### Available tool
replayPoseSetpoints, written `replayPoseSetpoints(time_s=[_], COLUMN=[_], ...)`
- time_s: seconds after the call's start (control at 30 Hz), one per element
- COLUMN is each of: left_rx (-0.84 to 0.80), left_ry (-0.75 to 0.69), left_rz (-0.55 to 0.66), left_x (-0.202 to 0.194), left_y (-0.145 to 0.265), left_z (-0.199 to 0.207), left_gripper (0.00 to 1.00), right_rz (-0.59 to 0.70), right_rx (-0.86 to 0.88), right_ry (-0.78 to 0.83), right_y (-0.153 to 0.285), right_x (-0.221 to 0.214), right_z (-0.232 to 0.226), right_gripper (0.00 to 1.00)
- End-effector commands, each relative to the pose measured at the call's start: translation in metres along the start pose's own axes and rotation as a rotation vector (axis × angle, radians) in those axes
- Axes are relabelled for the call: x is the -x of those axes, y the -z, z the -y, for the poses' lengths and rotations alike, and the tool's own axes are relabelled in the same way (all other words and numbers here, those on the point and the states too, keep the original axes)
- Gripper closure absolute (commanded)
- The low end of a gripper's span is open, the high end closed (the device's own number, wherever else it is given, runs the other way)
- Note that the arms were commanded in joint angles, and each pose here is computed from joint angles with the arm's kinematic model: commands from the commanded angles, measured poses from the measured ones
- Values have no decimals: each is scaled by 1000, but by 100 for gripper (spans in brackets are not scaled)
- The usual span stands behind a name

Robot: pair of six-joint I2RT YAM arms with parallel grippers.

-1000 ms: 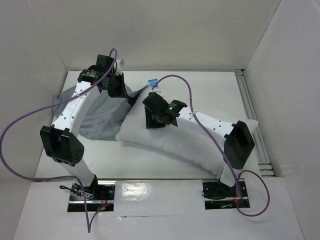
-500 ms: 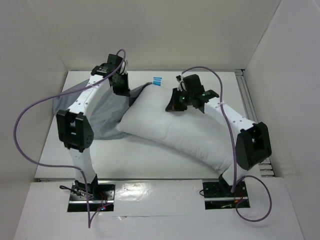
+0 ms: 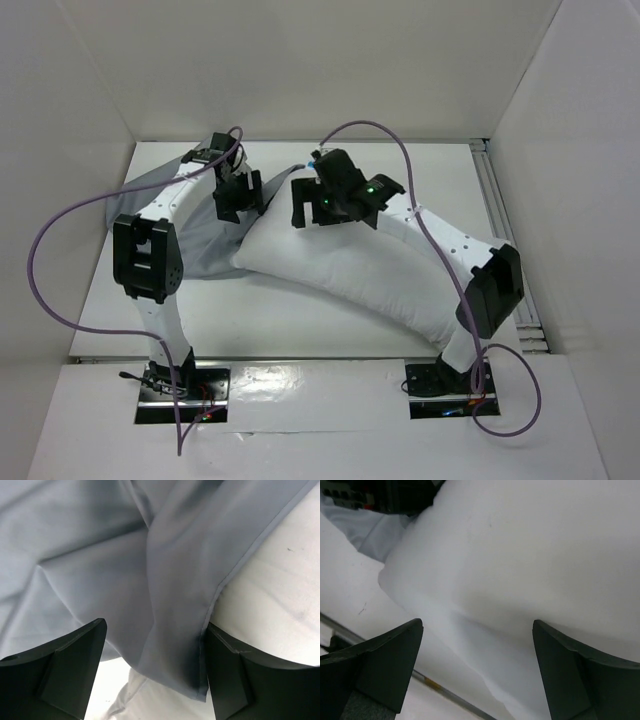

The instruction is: Put the pillow into the pillowcase

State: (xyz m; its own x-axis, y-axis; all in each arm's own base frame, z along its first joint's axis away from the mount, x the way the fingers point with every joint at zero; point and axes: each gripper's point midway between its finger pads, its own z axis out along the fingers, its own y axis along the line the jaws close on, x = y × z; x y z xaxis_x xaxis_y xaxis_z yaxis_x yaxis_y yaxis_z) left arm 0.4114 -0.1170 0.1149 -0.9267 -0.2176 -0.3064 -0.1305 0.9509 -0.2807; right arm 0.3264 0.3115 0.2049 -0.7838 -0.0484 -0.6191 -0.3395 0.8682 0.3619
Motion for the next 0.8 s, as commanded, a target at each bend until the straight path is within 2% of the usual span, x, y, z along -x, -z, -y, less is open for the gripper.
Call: replayPoseSetpoints(time_s=[0.0, 0.07, 0.1, 0.13, 0.17, 0.23, 0.27, 0.33, 0.37, 0.43, 0.47, 0.5, 0.53, 0.57, 0.67, 0.7, 0.73, 0.77], left_rx=[-101, -105, -113, -118, -118, -109, -115, -114, -123, -127, -140, -140, -156, -170, -188, -189, -189, -202], left_ry=[20, 33, 33, 44, 44, 57, 69, 90, 101, 120, 117, 136, 145, 133, 127, 132, 126, 121], left_rz=[-17, -39, -43, -52, -52, -62, -59, -34, -23, 3, 7, 20, 26, 31, 73, 87, 102, 112], left_x=[-8, -10, -11, -12, -12, -13, -9, -3, 1, 4, 5, 8, 11, 9, 20, 23, 27, 31], left_y=[1, -9, -8, -9, -9, -8, -5, 7, 12, 23, 27, 31, 36, 43, 60, 68, 71, 78], left_z=[17, 18, 19, 16, 15, 10, 8, 0, -3, -6, -3, -7, -8, -5, -7, -8, -10, -7], left_gripper=[13, 20, 26, 37, 67, 94, 100, 100, 100, 100, 100, 100, 100, 100, 100, 100, 100, 100], right_rz=[66, 90, 63, 74, 71, 33, 32, 20, -18, -7, -20, -9, -13, -3, 55, 74, 94, 87], right_rx=[-307, -301, -334, -310, -299, -289, -261, -213, -217, -187, -226, -240, -244, -243, -228, -217, -126, -107], right_ry=[-20, -30, -19, -20, -17, -24, -54, -104, -132, -178, -203, -210, -209, -199, -165, -109, -96, -87], right_y=[10, 7, -13, -13, -20, -46, -53, -74, -86, -98, -103, -102, -100, -97, -65, -54, -28, -21], right_x=[10, 20, 13, 19, 12, -2, -4, -13, -32, -37, -48, -46, -48, -43, -22, -15, -2, -2], right_z=[24, -1, -2, -19, -36, -50, -60, -69, -63, -60, -44, -36, -34, -29, -18, -14, -26, -17], right_gripper=[2, 1, 1, 1, 1, 1, 1, 3, 11, 24, 33, 48, 96, 100, 100, 100, 100, 100])
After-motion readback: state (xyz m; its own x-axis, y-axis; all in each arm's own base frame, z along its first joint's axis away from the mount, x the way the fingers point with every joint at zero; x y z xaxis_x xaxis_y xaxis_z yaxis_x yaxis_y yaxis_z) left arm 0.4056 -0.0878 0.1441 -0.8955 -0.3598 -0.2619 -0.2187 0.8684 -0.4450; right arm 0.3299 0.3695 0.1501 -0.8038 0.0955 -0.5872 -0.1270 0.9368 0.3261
